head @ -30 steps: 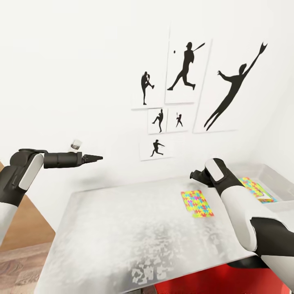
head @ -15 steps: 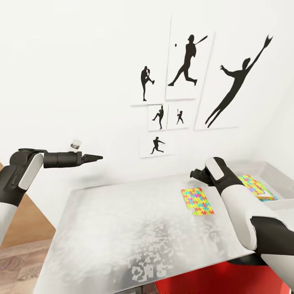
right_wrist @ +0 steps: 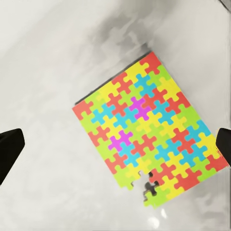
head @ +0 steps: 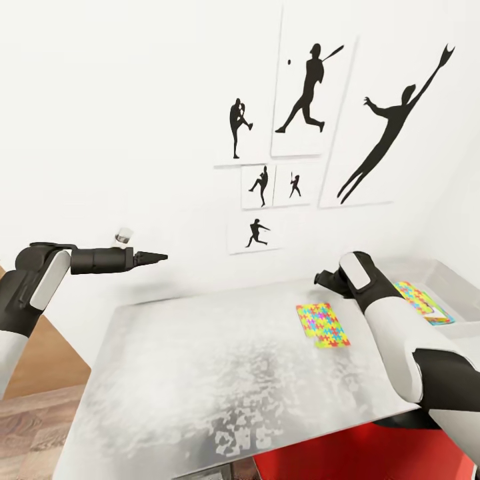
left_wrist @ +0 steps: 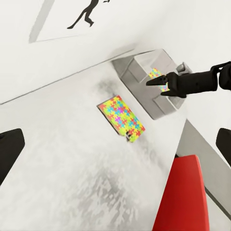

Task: Put all the toys in the child's room - the three board games (two on the bed and one on the table), the two jigsaw puzzles on the table, and the tennis ball on the table - inside the toy box on the table in the child's room.

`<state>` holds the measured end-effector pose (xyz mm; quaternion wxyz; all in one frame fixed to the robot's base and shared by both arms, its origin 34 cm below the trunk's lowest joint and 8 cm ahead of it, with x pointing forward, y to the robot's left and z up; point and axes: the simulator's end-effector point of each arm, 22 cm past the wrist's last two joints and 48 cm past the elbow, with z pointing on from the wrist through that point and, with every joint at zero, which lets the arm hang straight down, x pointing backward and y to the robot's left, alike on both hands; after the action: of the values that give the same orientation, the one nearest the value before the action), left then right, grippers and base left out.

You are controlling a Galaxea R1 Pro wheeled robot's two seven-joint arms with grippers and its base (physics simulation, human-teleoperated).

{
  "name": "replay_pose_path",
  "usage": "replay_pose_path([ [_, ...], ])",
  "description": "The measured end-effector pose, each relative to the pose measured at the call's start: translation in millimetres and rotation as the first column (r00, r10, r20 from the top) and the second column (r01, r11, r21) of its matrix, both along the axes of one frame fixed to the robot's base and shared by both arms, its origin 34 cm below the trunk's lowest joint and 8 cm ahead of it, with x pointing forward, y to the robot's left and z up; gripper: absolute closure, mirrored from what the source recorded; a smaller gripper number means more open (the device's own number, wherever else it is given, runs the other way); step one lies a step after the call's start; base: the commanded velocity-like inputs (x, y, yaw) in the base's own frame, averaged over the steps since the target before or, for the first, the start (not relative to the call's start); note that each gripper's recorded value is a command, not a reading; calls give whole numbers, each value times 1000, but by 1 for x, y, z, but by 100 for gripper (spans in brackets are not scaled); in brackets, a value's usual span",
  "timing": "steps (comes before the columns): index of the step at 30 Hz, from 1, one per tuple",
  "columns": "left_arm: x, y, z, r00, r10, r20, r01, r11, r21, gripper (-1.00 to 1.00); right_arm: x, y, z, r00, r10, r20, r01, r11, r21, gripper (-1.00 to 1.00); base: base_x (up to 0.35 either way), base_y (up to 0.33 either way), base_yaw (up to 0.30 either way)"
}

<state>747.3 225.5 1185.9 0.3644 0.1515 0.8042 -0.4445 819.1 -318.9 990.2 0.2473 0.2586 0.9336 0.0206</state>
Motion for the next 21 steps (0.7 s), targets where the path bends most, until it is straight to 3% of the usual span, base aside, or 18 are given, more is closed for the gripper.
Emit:
replay_pose_path([
  [11,3,1,-11,1000,2,-17,-2,1000,-1,-100,5,-23,-1,1000,-27,1,27,999,-18,-100,0,0,0],
  [21,7,2,-21,999,4,-32,-4,1000,-2,-100,12,-28,-1,1000,-31,3,31,999,-23,-100,0,0,0],
])
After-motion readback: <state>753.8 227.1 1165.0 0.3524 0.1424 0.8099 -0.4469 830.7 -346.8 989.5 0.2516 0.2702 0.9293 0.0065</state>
